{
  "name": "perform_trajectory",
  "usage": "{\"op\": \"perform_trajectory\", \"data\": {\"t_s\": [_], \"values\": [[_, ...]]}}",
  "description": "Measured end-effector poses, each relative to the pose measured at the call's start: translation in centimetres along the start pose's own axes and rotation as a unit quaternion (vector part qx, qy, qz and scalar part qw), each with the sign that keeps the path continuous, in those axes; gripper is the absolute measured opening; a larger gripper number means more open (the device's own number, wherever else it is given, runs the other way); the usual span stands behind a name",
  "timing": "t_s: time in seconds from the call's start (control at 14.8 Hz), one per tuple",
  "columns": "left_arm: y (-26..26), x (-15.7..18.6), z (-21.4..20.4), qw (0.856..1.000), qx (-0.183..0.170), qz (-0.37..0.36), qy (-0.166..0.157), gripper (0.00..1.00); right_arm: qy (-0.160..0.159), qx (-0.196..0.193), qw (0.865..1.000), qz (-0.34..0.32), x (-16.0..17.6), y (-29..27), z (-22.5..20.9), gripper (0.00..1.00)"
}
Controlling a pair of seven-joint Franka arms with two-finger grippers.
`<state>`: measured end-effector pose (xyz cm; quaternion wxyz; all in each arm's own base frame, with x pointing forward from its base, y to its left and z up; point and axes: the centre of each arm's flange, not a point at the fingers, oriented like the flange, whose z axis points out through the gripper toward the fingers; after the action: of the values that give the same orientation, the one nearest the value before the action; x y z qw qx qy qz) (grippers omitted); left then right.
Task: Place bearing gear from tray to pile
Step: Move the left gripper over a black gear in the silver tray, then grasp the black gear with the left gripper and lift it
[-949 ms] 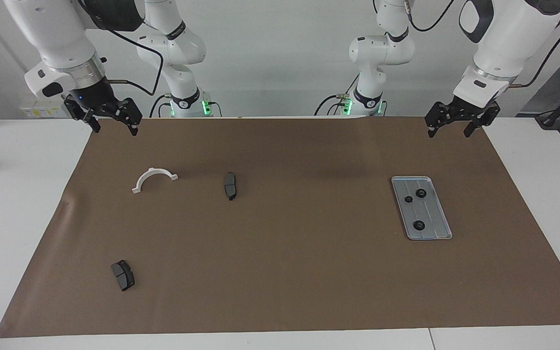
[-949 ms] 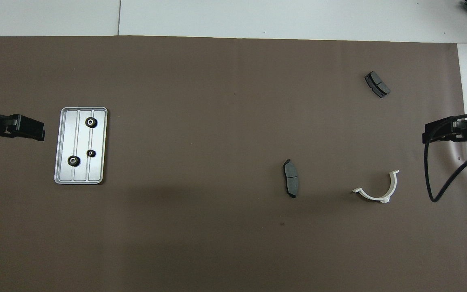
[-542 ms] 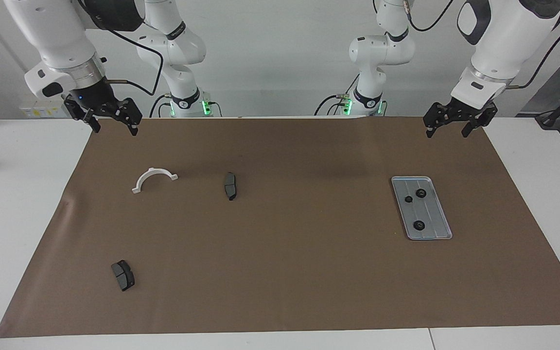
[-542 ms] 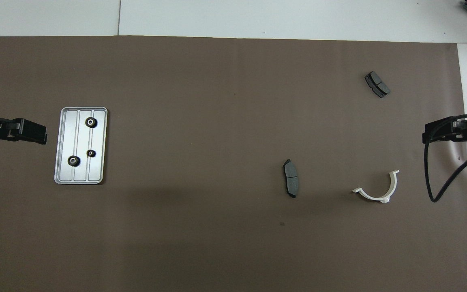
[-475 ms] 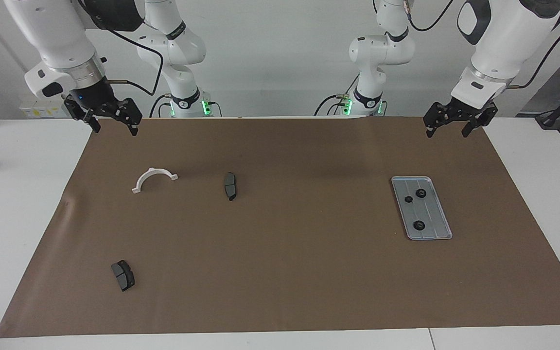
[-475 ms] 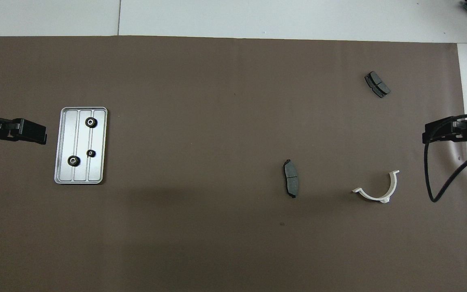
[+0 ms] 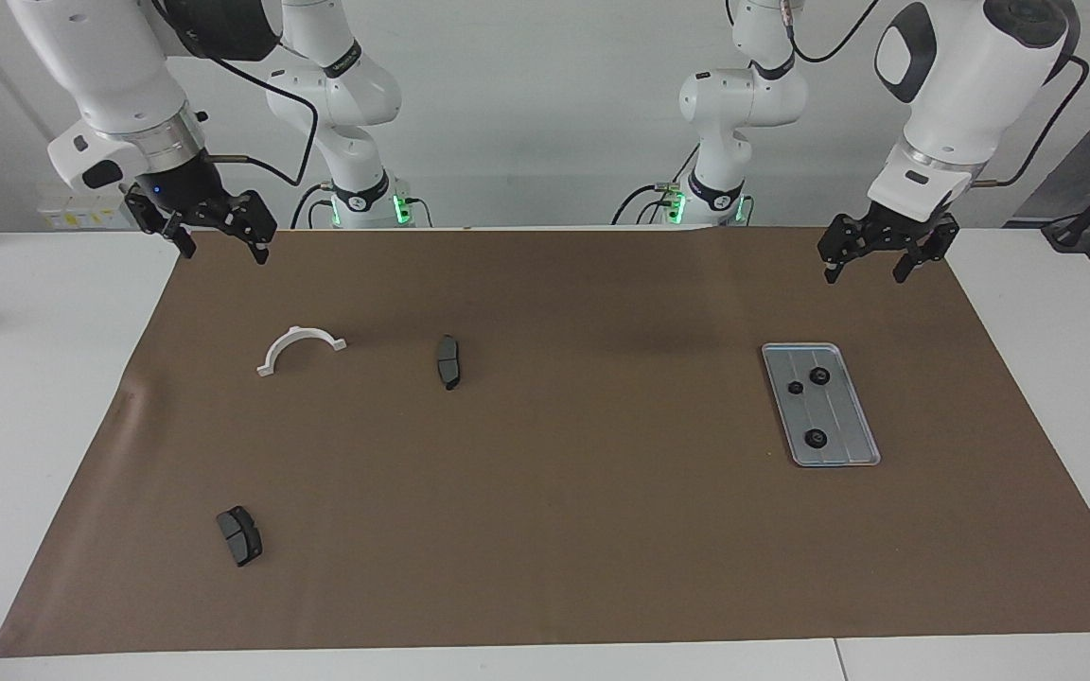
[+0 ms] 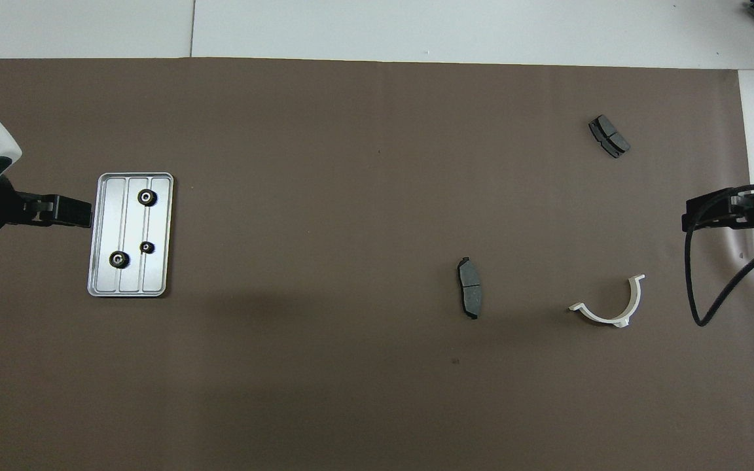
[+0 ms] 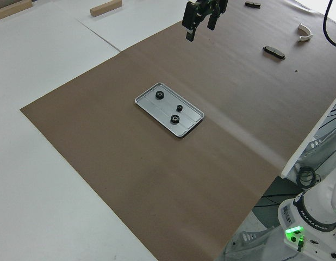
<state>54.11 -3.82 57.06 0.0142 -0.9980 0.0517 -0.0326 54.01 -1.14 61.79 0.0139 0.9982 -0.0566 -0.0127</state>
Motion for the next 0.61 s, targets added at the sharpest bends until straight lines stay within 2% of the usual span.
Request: {"op": "perform_trajectory", "data": {"t_s": [0.61], "values": [[0.2,-1.8,11.8,1.0,-0.001,0.002,0.025,1.0,0.0,0.0,1.0,0.0,0.0,0.0,0.0,1.0]]}}
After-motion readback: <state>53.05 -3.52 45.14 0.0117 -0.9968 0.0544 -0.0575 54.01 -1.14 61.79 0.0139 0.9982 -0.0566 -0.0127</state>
